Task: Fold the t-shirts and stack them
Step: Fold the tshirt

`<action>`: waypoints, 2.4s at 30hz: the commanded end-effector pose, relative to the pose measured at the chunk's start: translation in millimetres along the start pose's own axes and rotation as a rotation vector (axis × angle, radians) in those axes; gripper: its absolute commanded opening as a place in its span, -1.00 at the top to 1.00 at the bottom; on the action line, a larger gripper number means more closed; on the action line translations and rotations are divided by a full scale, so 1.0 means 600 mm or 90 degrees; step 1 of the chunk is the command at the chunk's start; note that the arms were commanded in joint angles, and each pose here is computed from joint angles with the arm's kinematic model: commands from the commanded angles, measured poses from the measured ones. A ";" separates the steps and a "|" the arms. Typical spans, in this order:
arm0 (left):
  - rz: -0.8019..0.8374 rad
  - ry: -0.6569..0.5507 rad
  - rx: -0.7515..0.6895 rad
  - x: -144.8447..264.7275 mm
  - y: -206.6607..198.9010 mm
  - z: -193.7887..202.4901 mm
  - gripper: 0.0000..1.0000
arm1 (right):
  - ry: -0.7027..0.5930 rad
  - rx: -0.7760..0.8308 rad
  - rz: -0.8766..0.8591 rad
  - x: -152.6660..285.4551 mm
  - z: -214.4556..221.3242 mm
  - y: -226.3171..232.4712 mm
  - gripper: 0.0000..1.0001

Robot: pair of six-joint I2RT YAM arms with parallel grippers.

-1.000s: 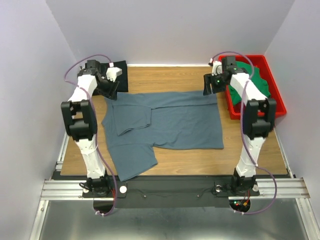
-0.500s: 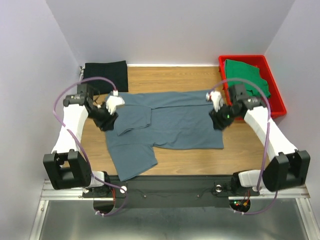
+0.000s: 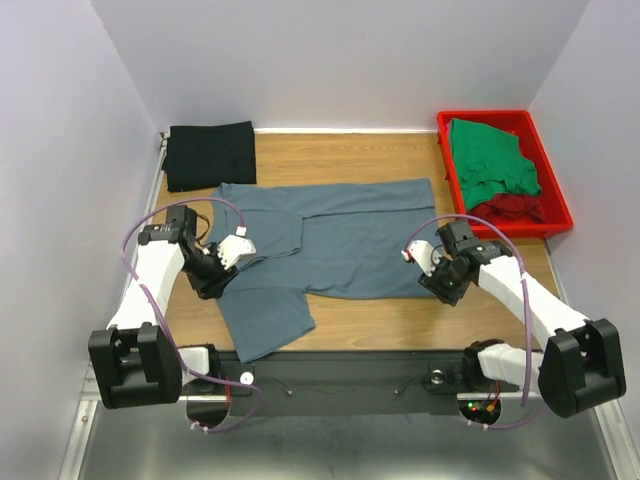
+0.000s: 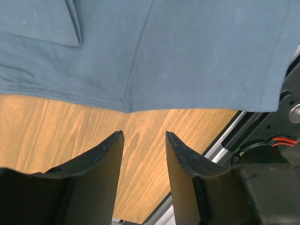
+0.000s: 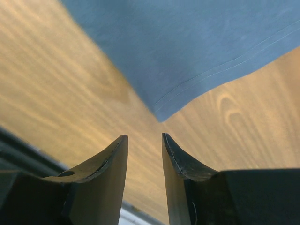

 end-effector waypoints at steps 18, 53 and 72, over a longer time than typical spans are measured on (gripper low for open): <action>-0.013 0.062 -0.105 -0.075 -0.026 -0.009 -0.01 | -0.006 0.024 0.041 -0.072 -0.012 -0.006 0.72; -0.019 0.150 -0.234 -0.077 -0.041 -0.022 1.00 | -0.012 0.034 0.100 0.027 -0.023 -0.014 0.99; -0.060 0.054 -0.175 0.020 0.030 -0.065 1.00 | -0.054 0.057 0.145 0.098 -0.076 -0.072 0.99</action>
Point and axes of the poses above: each gripper's point midway between its finger pads, its own x axis back along the fingers, its own y axis along the line the jaws close on, z = x × y, the point moved 9 cm from there along x, back along the fingers, and after that the axes turned 12 degrees about -x, right-handed, at the moved point
